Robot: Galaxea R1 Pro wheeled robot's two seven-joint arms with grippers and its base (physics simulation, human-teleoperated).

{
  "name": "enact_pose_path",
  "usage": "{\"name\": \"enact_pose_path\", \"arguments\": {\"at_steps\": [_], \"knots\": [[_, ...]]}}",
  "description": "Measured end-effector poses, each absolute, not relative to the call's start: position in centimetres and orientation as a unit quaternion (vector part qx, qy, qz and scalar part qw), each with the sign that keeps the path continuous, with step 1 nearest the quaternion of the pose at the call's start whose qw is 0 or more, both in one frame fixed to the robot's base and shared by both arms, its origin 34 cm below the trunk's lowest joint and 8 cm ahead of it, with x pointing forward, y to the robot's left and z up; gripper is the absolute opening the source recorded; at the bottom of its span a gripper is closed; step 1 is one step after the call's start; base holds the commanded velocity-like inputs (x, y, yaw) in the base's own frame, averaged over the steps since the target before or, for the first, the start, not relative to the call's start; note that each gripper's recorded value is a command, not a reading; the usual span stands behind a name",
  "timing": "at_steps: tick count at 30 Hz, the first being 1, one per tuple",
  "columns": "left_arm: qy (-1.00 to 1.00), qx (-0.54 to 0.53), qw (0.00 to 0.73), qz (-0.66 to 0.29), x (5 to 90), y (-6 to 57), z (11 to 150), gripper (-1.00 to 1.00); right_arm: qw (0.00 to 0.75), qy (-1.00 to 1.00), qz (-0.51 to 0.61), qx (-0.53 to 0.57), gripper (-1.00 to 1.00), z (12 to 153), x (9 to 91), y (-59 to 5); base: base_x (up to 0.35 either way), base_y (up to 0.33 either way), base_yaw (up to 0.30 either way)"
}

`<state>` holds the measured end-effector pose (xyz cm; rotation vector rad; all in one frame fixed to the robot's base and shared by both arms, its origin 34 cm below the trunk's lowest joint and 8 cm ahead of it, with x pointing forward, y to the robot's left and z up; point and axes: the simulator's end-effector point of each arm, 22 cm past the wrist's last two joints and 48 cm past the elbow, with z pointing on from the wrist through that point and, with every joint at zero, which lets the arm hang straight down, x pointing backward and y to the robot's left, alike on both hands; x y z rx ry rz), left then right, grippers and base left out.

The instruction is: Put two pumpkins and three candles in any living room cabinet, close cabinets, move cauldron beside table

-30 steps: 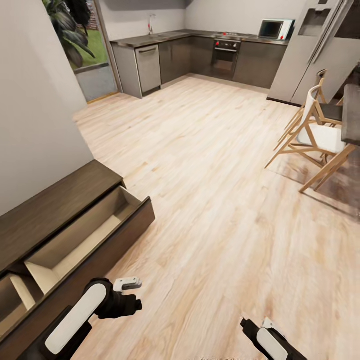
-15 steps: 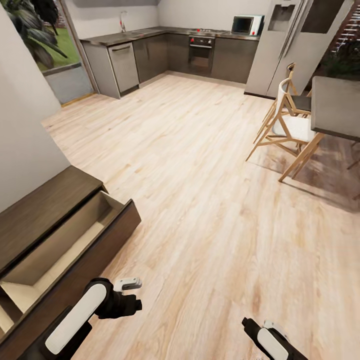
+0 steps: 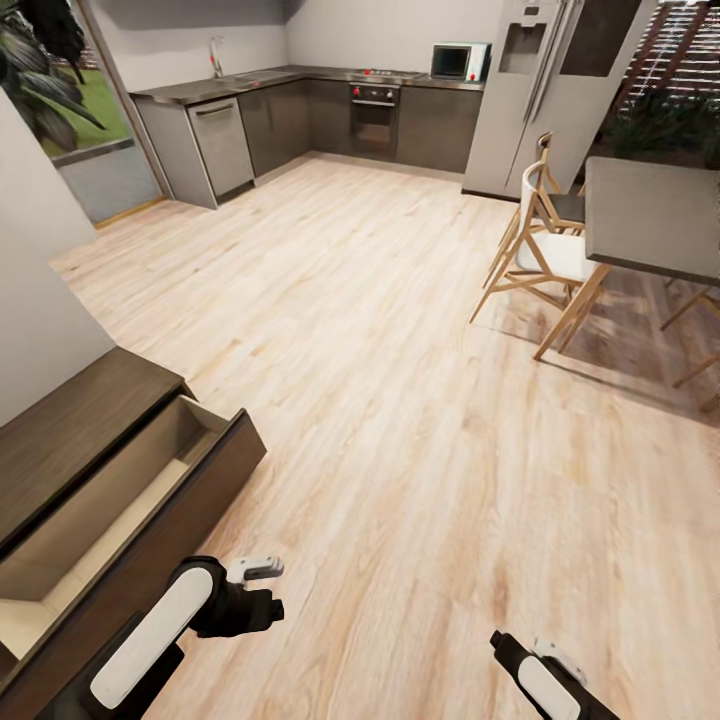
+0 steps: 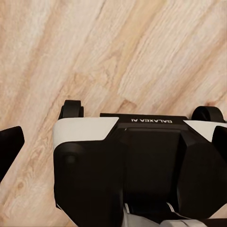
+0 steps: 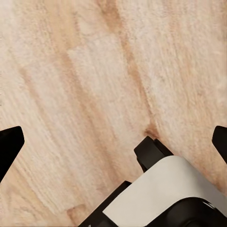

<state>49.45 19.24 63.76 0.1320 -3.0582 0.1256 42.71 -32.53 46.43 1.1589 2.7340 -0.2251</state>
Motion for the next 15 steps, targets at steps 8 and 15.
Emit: {"name": "enact_pose_path", "arguments": {"at_steps": [8,15], "knots": [[-0.998,0.043,0.032,0.041,49.77,19.24,64.24,1.0,0.088,0.914,-0.073,0.389,1.0,46.81,43.24,-32.54,0.0,0.0,-0.004],[-0.998,0.043,0.027,0.042,50.02,19.24,64.65,1.0,0.094,0.914,-0.07,0.389,1.0,47.17,43.76,-32.53,0.0,0.0,0.0]]}}
